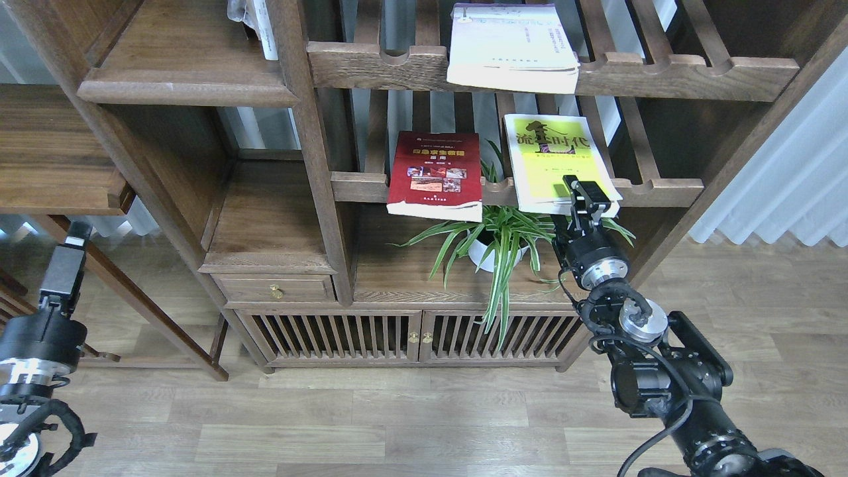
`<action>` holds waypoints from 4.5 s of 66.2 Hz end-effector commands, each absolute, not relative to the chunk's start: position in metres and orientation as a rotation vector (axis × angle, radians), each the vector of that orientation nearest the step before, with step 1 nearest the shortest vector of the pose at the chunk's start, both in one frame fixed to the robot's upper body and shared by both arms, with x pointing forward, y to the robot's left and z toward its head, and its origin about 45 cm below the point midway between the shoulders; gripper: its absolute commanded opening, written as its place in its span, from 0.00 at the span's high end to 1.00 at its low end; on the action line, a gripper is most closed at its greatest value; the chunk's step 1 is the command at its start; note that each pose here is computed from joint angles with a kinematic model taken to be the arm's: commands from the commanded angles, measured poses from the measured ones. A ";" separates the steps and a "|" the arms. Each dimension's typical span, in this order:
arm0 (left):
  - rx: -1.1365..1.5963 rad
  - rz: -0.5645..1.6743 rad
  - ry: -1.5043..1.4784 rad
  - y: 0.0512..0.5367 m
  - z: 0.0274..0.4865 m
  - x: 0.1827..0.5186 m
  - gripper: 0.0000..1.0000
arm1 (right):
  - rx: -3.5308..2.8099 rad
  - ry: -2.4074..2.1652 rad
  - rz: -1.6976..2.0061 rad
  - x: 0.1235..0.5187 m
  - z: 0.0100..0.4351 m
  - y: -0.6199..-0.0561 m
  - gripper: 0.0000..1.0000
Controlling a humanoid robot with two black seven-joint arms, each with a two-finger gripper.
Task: Organize books on shelf
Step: 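Grasp the bottom edge of the yellow-green book with the right gripper, then pull the yellow-green book off the shelf and lower it toward the robot, then bring the left gripper to the book and grasp its edge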
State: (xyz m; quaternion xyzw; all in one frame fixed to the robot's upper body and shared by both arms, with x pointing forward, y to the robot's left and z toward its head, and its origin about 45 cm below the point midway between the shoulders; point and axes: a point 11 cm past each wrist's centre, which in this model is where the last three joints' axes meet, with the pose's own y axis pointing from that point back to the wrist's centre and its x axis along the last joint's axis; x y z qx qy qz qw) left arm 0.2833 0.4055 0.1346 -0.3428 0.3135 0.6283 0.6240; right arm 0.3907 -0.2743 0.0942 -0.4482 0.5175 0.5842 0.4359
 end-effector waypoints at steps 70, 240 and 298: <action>-0.808 1.467 0.684 0.419 0.143 0.283 0.00 | -1.171 1.154 1.281 0.397 0.118 -0.278 0.96; -0.350 1.083 1.435 0.315 0.048 0.217 0.00 | -1.473 0.835 1.916 0.193 0.042 -0.145 0.98; -0.294 0.862 1.603 0.228 0.035 0.186 0.00 | -1.554 0.629 2.121 0.152 0.040 -0.100 0.98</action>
